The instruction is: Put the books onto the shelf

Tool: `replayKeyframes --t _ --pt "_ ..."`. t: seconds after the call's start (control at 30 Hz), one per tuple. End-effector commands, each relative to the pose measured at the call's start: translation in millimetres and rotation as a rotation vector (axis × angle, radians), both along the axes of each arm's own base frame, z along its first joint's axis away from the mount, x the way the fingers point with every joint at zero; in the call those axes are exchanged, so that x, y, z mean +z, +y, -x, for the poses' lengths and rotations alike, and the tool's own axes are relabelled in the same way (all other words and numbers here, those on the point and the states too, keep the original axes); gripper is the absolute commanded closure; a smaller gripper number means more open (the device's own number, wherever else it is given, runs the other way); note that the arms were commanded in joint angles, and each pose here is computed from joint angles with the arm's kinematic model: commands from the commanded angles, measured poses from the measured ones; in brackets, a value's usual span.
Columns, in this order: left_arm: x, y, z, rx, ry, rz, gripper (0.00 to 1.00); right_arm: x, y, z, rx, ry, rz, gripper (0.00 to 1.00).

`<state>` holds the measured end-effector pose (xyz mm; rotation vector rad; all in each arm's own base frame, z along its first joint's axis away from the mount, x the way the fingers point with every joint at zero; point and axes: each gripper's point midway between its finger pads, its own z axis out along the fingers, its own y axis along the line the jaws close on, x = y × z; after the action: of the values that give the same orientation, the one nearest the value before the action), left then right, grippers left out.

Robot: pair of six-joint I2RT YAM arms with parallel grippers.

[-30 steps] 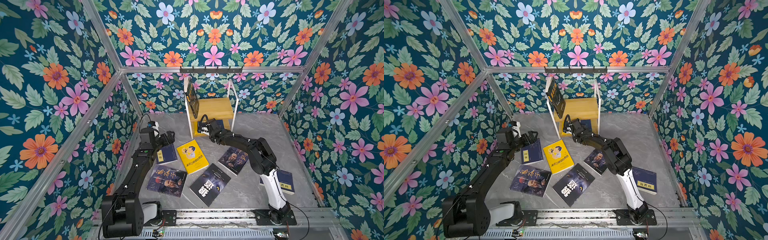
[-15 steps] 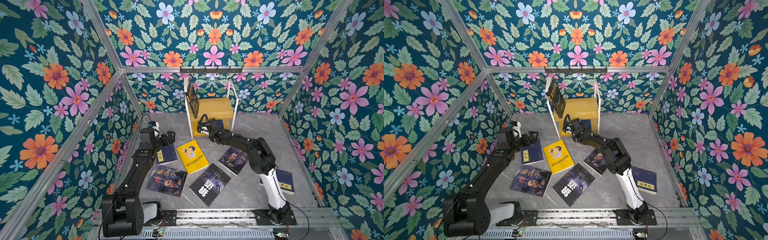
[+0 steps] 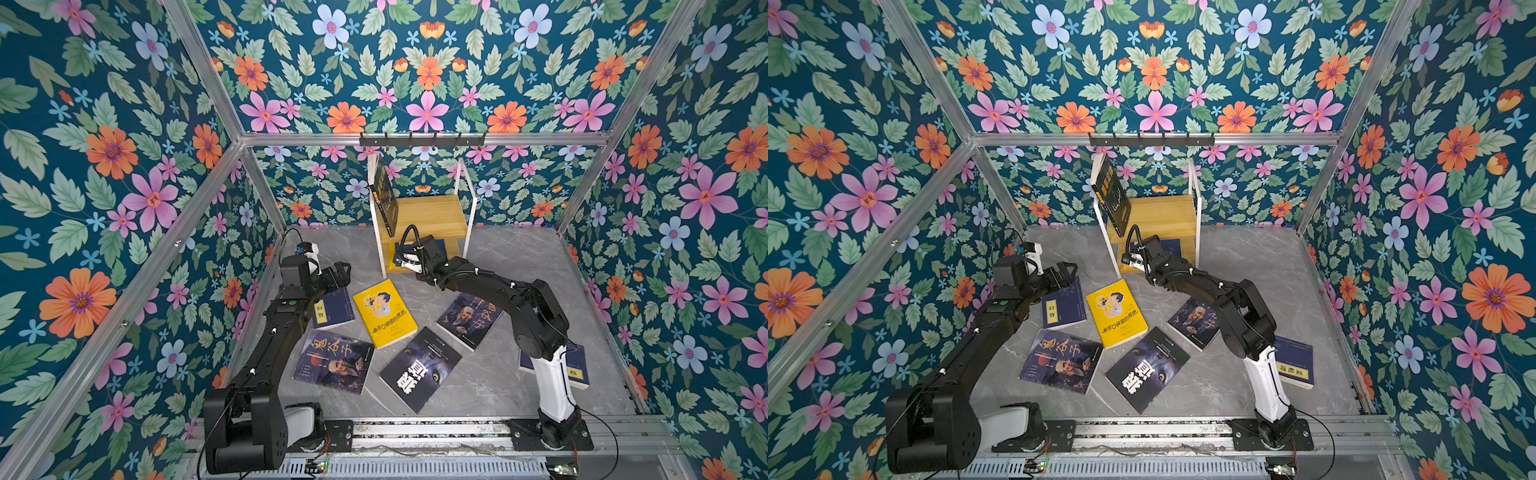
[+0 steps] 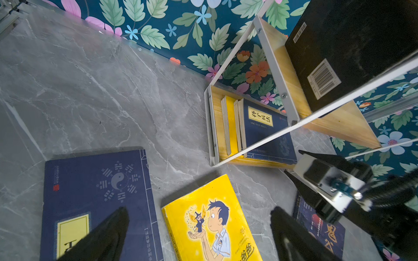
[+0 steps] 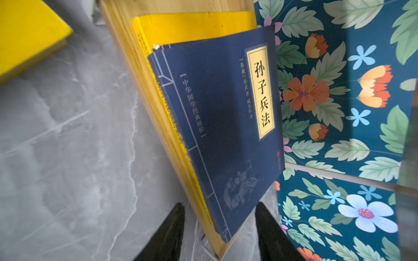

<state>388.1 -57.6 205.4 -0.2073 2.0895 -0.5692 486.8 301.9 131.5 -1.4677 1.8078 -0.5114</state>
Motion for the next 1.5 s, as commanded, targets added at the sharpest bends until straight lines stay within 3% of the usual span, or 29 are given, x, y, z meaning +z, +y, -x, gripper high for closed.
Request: replayKeyframes --t 0.0,0.23,0.83,1.47 --pt "7 0 -2 -0.001 -0.028 0.007 0.00 -12 2 26 0.038 0.140 -0.064 0.48" --pt "9 -1 -2 -0.006 -0.034 0.012 0.00 -18 -6 34 0.049 0.238 -0.147 0.47" --pt "12 -3 -1 -0.016 -0.043 0.036 0.00 -31 5 -10 0.004 0.288 -0.257 0.52" --pt "12 -3 -1 -0.014 -0.043 0.045 0.00 -39 11 -25 -0.035 0.267 -0.270 0.69"
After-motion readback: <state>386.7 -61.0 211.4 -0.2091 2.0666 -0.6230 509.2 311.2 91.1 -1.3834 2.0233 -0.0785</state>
